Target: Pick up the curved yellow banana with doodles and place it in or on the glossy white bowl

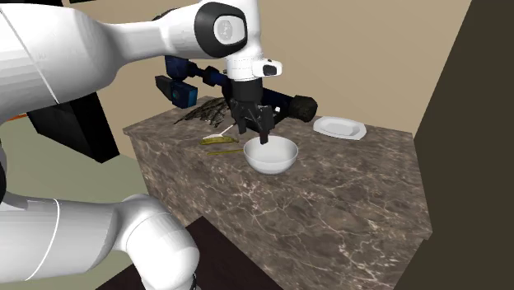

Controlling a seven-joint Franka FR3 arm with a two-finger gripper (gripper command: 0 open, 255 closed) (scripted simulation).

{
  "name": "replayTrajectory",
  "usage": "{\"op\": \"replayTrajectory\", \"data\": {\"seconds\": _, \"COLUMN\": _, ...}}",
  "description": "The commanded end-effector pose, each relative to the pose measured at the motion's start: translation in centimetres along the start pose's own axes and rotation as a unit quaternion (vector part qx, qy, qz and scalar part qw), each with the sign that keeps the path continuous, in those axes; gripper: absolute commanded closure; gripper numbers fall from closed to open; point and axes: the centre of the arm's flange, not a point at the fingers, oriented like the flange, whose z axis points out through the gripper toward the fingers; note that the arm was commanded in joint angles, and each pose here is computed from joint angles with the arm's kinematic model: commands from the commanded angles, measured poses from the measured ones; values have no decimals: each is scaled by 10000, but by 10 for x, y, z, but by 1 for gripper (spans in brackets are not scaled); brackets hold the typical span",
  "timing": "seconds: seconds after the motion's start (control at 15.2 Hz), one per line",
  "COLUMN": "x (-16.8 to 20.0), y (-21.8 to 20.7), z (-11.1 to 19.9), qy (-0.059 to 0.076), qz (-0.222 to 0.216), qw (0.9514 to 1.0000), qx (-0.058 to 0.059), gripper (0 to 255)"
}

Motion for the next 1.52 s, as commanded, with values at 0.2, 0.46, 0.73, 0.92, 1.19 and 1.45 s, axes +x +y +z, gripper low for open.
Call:
{"op": "replayTrajectory", "data": {"seconds": 0.2, "x": 3, "y": -41, "z": 10, "qy": -59, "qz": 265, "qw": 9996, "qx": -77, "gripper": 0}}
{"op": "replayTrajectory", "data": {"seconds": 0.46, "x": 10, "y": -94, "z": 25, "qy": -138, "qz": 618, "qw": 9978, "qx": -178, "gripper": 0}}
{"op": "replayTrajectory", "data": {"seconds": 0.73, "x": 20, "y": -147, "z": 41, "qy": -217, "qz": 970, "qw": 9947, "qx": -280, "gripper": 0}}
{"op": "replayTrajectory", "data": {"seconds": 0.92, "x": 30, "y": -185, "z": 54, "qy": -276, "qz": 1233, "qw": 9913, "qx": -356, "gripper": 0}}
{"op": "replayTrajectory", "data": {"seconds": 1.19, "x": 47, "y": -236, "z": 72, "qy": -354, "qz": 1582, "qw": 9857, "qx": -457, "gripper": 0}}
{"op": "replayTrajectory", "data": {"seconds": 1.45, "x": 58, "y": -266, "z": 89, "qy": -403, "qz": 1798, "qw": 9815, "qx": -519, "gripper": 0}}
